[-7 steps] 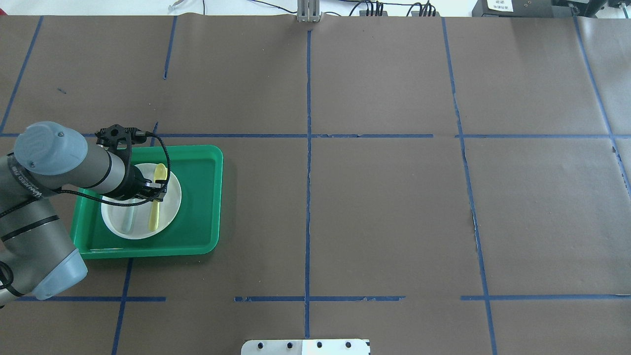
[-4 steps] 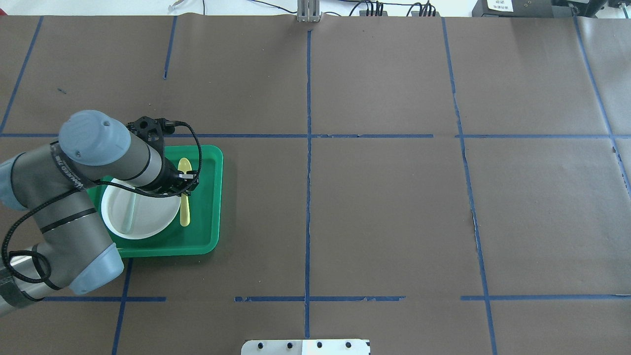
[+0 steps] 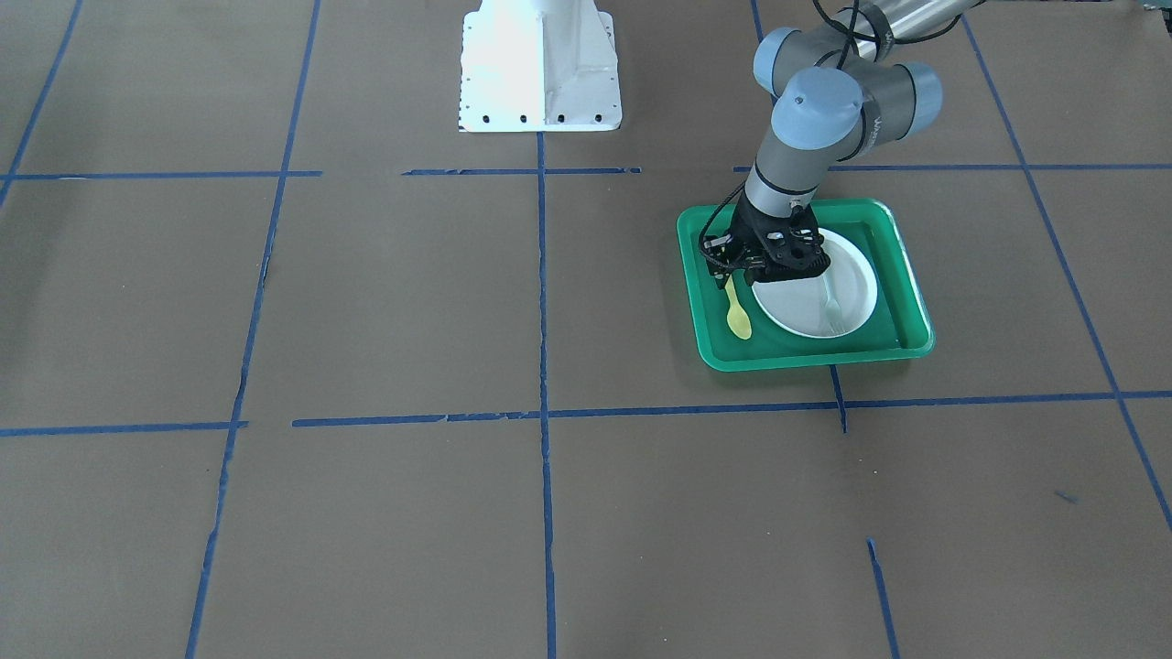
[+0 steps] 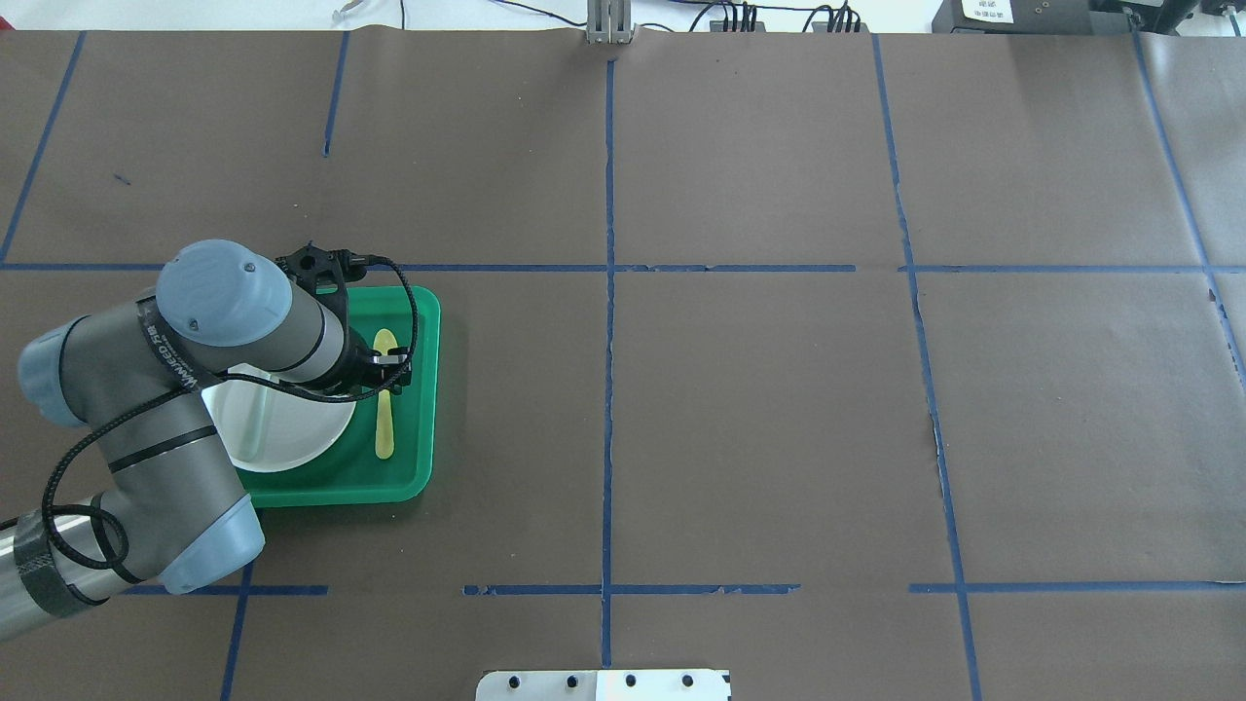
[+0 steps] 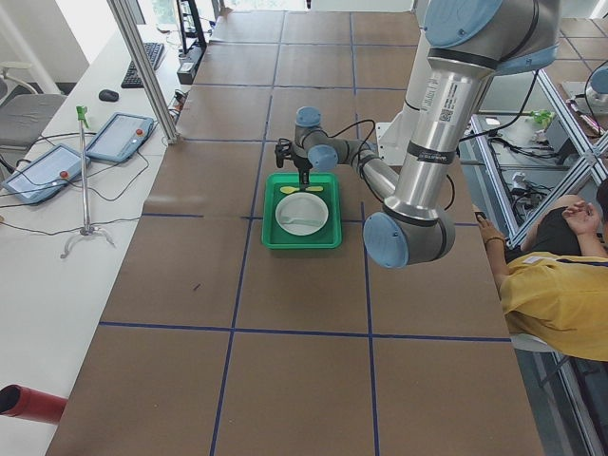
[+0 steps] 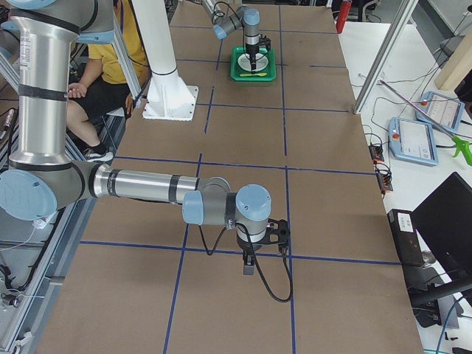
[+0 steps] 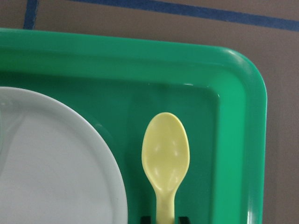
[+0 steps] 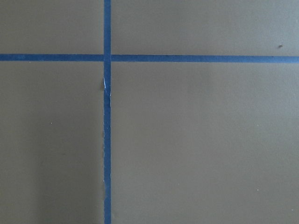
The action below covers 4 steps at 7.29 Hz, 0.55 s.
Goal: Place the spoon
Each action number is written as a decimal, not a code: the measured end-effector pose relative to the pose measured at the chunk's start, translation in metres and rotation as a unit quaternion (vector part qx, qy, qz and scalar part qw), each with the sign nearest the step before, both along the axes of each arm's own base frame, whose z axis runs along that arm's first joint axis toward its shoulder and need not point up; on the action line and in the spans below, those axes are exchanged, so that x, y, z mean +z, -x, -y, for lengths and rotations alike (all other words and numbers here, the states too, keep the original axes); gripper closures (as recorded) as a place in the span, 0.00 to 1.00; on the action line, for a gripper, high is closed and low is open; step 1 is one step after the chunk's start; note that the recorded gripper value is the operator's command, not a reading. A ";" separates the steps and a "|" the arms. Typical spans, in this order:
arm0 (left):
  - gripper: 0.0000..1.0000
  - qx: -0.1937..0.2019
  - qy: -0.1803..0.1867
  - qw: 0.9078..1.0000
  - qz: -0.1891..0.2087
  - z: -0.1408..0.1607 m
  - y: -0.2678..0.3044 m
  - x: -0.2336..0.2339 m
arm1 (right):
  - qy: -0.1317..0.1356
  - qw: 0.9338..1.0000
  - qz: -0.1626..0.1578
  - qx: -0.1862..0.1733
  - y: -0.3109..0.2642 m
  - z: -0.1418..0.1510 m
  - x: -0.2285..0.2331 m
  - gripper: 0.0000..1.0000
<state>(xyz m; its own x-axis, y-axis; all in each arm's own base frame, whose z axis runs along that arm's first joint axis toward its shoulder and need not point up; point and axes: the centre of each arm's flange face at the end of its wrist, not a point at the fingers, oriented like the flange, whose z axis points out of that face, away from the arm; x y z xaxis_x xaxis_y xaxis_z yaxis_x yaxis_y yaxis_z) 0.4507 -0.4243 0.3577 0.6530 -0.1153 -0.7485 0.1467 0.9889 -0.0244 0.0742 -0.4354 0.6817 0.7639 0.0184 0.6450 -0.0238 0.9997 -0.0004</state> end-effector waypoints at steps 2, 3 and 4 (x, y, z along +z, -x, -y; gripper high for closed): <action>0.00 0.004 -0.016 1.000 0.004 0.023 0.042 -0.001 | 0.000 1.000 0.000 0.000 0.000 0.000 0.000 0.00; 0.00 0.023 -0.031 0.999 0.022 0.047 0.085 0.009 | 0.000 1.000 0.000 0.000 0.000 0.000 0.000 0.00; 0.00 0.048 -0.050 0.996 0.052 0.073 0.145 0.030 | 0.000 1.000 0.000 0.000 0.000 0.000 0.000 0.00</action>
<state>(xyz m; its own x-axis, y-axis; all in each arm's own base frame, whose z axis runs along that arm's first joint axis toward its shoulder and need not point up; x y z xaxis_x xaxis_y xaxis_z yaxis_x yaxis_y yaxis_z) 0.3059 -0.4976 0.3875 0.7317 0.0224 -0.6813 0.0485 0.9952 0.0849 0.0742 -0.4353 0.6817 0.7639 0.0184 0.6450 -0.0237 0.9997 -0.0005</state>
